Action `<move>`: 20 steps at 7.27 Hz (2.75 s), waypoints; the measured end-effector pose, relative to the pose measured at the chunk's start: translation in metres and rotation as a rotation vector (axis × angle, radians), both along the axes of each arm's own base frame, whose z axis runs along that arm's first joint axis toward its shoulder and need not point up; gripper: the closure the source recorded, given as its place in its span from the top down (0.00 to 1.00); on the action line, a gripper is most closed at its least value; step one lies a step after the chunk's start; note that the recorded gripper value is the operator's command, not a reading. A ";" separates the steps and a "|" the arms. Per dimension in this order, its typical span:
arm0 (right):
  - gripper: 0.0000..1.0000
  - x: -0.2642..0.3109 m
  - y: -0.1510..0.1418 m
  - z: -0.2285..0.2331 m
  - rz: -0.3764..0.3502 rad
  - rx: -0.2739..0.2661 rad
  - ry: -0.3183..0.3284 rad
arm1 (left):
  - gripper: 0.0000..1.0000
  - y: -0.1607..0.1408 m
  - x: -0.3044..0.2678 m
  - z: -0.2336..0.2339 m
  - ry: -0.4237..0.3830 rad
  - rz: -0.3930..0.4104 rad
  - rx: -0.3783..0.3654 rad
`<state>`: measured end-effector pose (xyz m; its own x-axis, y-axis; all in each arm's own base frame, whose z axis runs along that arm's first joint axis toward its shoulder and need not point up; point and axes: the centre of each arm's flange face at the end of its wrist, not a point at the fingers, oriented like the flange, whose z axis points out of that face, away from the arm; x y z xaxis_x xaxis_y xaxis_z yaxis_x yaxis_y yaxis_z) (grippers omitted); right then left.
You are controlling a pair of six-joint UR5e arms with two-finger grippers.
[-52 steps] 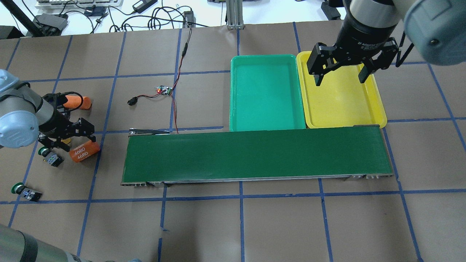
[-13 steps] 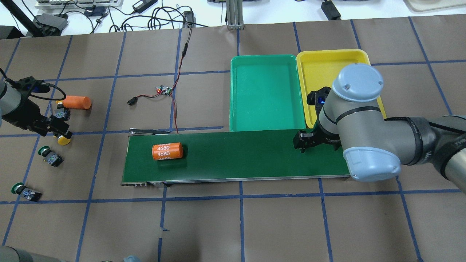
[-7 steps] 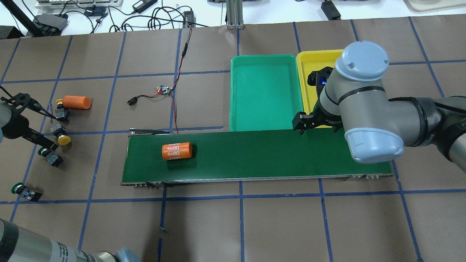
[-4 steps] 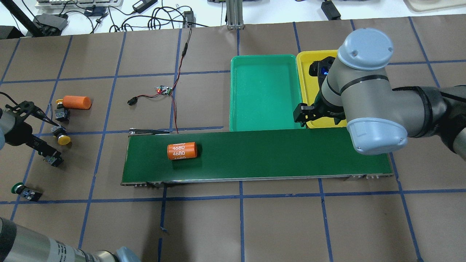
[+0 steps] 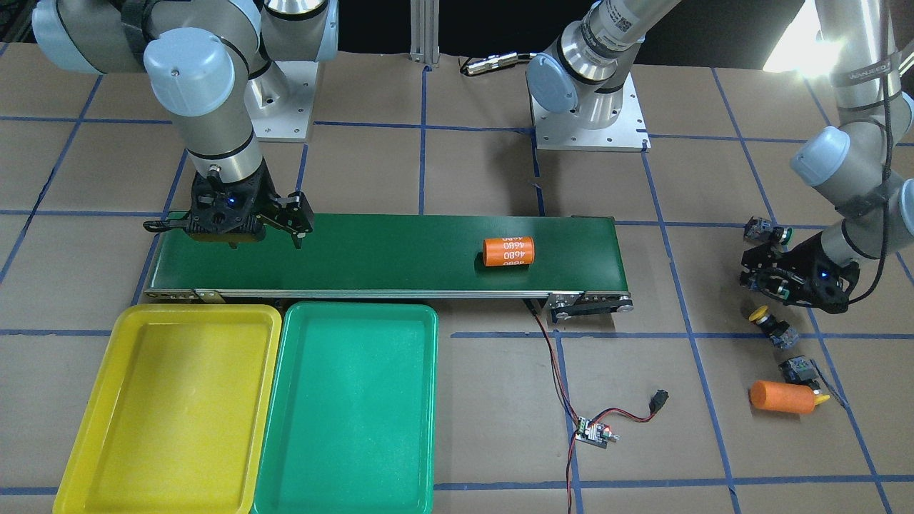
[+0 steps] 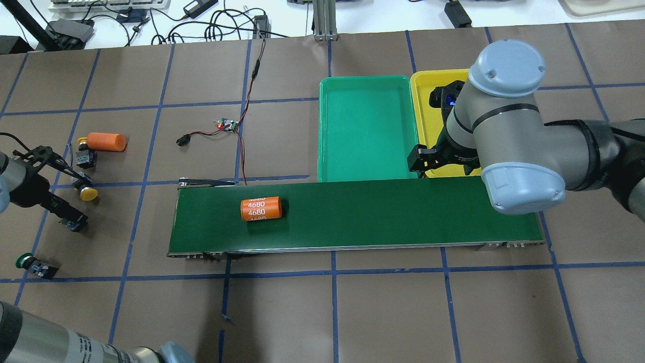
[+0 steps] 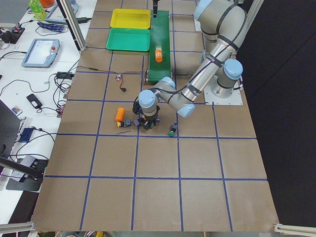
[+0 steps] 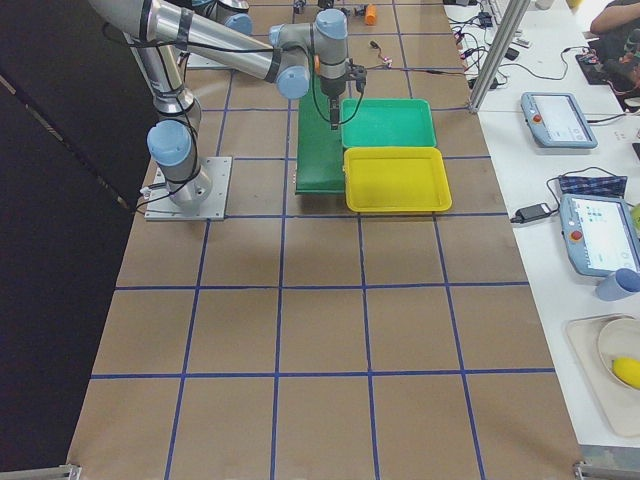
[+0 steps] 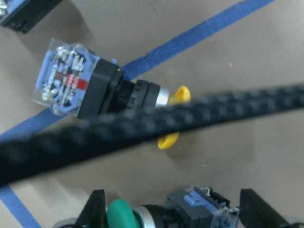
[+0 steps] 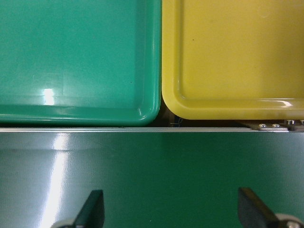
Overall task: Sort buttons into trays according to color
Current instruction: 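Lower the left gripper onto a green-capped push button and grasp it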
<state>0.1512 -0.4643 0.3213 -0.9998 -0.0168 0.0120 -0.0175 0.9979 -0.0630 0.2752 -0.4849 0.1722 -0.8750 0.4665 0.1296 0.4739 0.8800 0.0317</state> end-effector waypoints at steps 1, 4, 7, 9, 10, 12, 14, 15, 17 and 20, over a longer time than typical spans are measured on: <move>1.00 0.000 0.001 0.001 -0.012 -0.002 -0.003 | 1.00 0.000 0.002 0.002 -0.013 -0.003 0.005; 1.00 0.002 0.003 0.003 -0.030 -0.004 -0.007 | 1.00 0.000 0.003 0.003 -0.024 -0.004 0.009; 1.00 0.005 0.003 0.003 -0.028 -0.002 -0.024 | 1.00 -0.002 0.005 0.015 -0.041 -0.003 -0.004; 1.00 0.008 0.004 0.005 -0.025 -0.006 -0.039 | 1.00 0.001 0.002 0.012 -0.036 -0.010 -0.002; 1.00 0.013 0.005 0.007 -0.015 -0.008 -0.049 | 1.00 0.002 0.002 0.009 -0.029 -0.020 0.002; 1.00 0.034 0.013 0.007 0.040 -0.010 -0.059 | 1.00 0.002 0.001 0.002 -0.019 -0.058 0.005; 1.00 0.059 0.024 0.008 0.142 -0.017 -0.058 | 0.51 0.002 0.001 0.001 -0.020 -0.071 0.000; 1.00 0.069 0.028 0.008 0.214 -0.020 -0.055 | 0.17 0.001 0.001 0.004 -0.024 -0.073 -0.005; 1.00 0.075 0.031 0.009 0.364 -0.024 -0.045 | 0.04 0.001 0.002 0.013 -0.038 -0.070 -0.017; 1.00 0.076 0.032 0.006 0.607 -0.024 -0.026 | 0.04 -0.002 -0.018 0.050 -0.060 0.040 -0.026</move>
